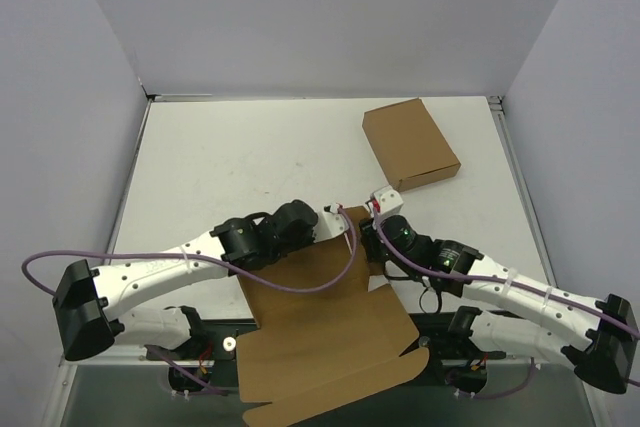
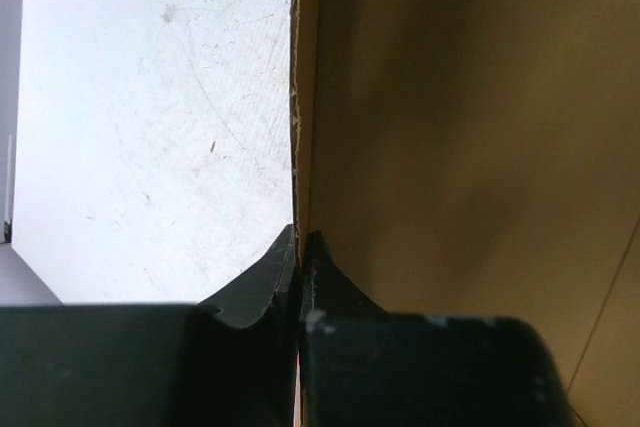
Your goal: Fold the paper box
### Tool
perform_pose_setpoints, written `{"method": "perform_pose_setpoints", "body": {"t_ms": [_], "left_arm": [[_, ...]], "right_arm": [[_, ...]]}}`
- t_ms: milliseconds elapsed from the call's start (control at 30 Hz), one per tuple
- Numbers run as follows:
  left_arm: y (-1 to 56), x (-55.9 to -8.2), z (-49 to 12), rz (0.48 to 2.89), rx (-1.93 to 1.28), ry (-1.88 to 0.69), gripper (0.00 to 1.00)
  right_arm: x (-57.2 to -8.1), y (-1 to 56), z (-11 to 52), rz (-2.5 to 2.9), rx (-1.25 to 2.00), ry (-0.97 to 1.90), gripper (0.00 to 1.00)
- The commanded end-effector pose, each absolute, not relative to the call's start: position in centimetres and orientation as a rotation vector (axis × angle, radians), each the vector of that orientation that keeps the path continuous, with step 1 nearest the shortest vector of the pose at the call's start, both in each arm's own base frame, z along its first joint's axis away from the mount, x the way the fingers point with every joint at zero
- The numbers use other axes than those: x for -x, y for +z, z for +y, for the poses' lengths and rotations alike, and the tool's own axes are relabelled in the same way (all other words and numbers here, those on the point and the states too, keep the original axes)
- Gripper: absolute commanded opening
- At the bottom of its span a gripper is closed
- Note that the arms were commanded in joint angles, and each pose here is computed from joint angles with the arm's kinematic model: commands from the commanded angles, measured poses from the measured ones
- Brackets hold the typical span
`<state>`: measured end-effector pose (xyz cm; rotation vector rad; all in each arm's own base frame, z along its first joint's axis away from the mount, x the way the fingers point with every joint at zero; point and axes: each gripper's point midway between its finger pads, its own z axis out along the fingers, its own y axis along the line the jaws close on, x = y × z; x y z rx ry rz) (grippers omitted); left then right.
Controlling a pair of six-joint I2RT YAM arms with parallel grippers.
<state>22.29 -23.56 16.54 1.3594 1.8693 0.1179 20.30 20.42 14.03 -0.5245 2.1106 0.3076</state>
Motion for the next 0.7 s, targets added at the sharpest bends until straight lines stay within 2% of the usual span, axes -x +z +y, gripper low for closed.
{"method": "perform_pose_setpoints", "body": {"t_ms": [0, 67, 267, 433, 567, 633, 667], "left_arm": [[18.4, -22.7, -24.2, 1.805, -1.336, 0.191, 0.01], [18.1, -23.0, -24.0, 1.82, -1.324, 0.234, 0.01], [16.8, -23.1, -24.3, 1.855, -1.366, 0.294, 0.01], [16.2, -23.2, -24.3, 1.86, -1.346, 0.311, 0.0], [15.6, -23.1, -23.1, 1.866, -1.304, 0.31, 0.0], [16.2, -23.0, -23.2, 1.853, -1.278, 0.26, 0.0], [15.9, -23.0, -22.9, 1.862, -1.271, 0.25, 0.0]], "right_arm": [[-21.2, 14.6, 20.5, 2.075, 0.474, 0.217, 0.17], [-20.8, 15.5, 21.9, 2.037, 0.5, 0.222, 0.14], [-19.8, 16.4, 25.5, 1.967, 0.509, 0.24, 0.14], [-18.7, 14.7, 27.4, 1.997, 0.446, 0.301, 0.17], [-18.0, 14.2, 25.9, 2.026, 0.385, 0.286, 0.39], [-17.8, 13.8, 24.4, 2.027, 0.39, 0.262, 0.46], [-17.6, 15.0, 23.9, 2.003, 0.366, 0.303, 0.56]]}}
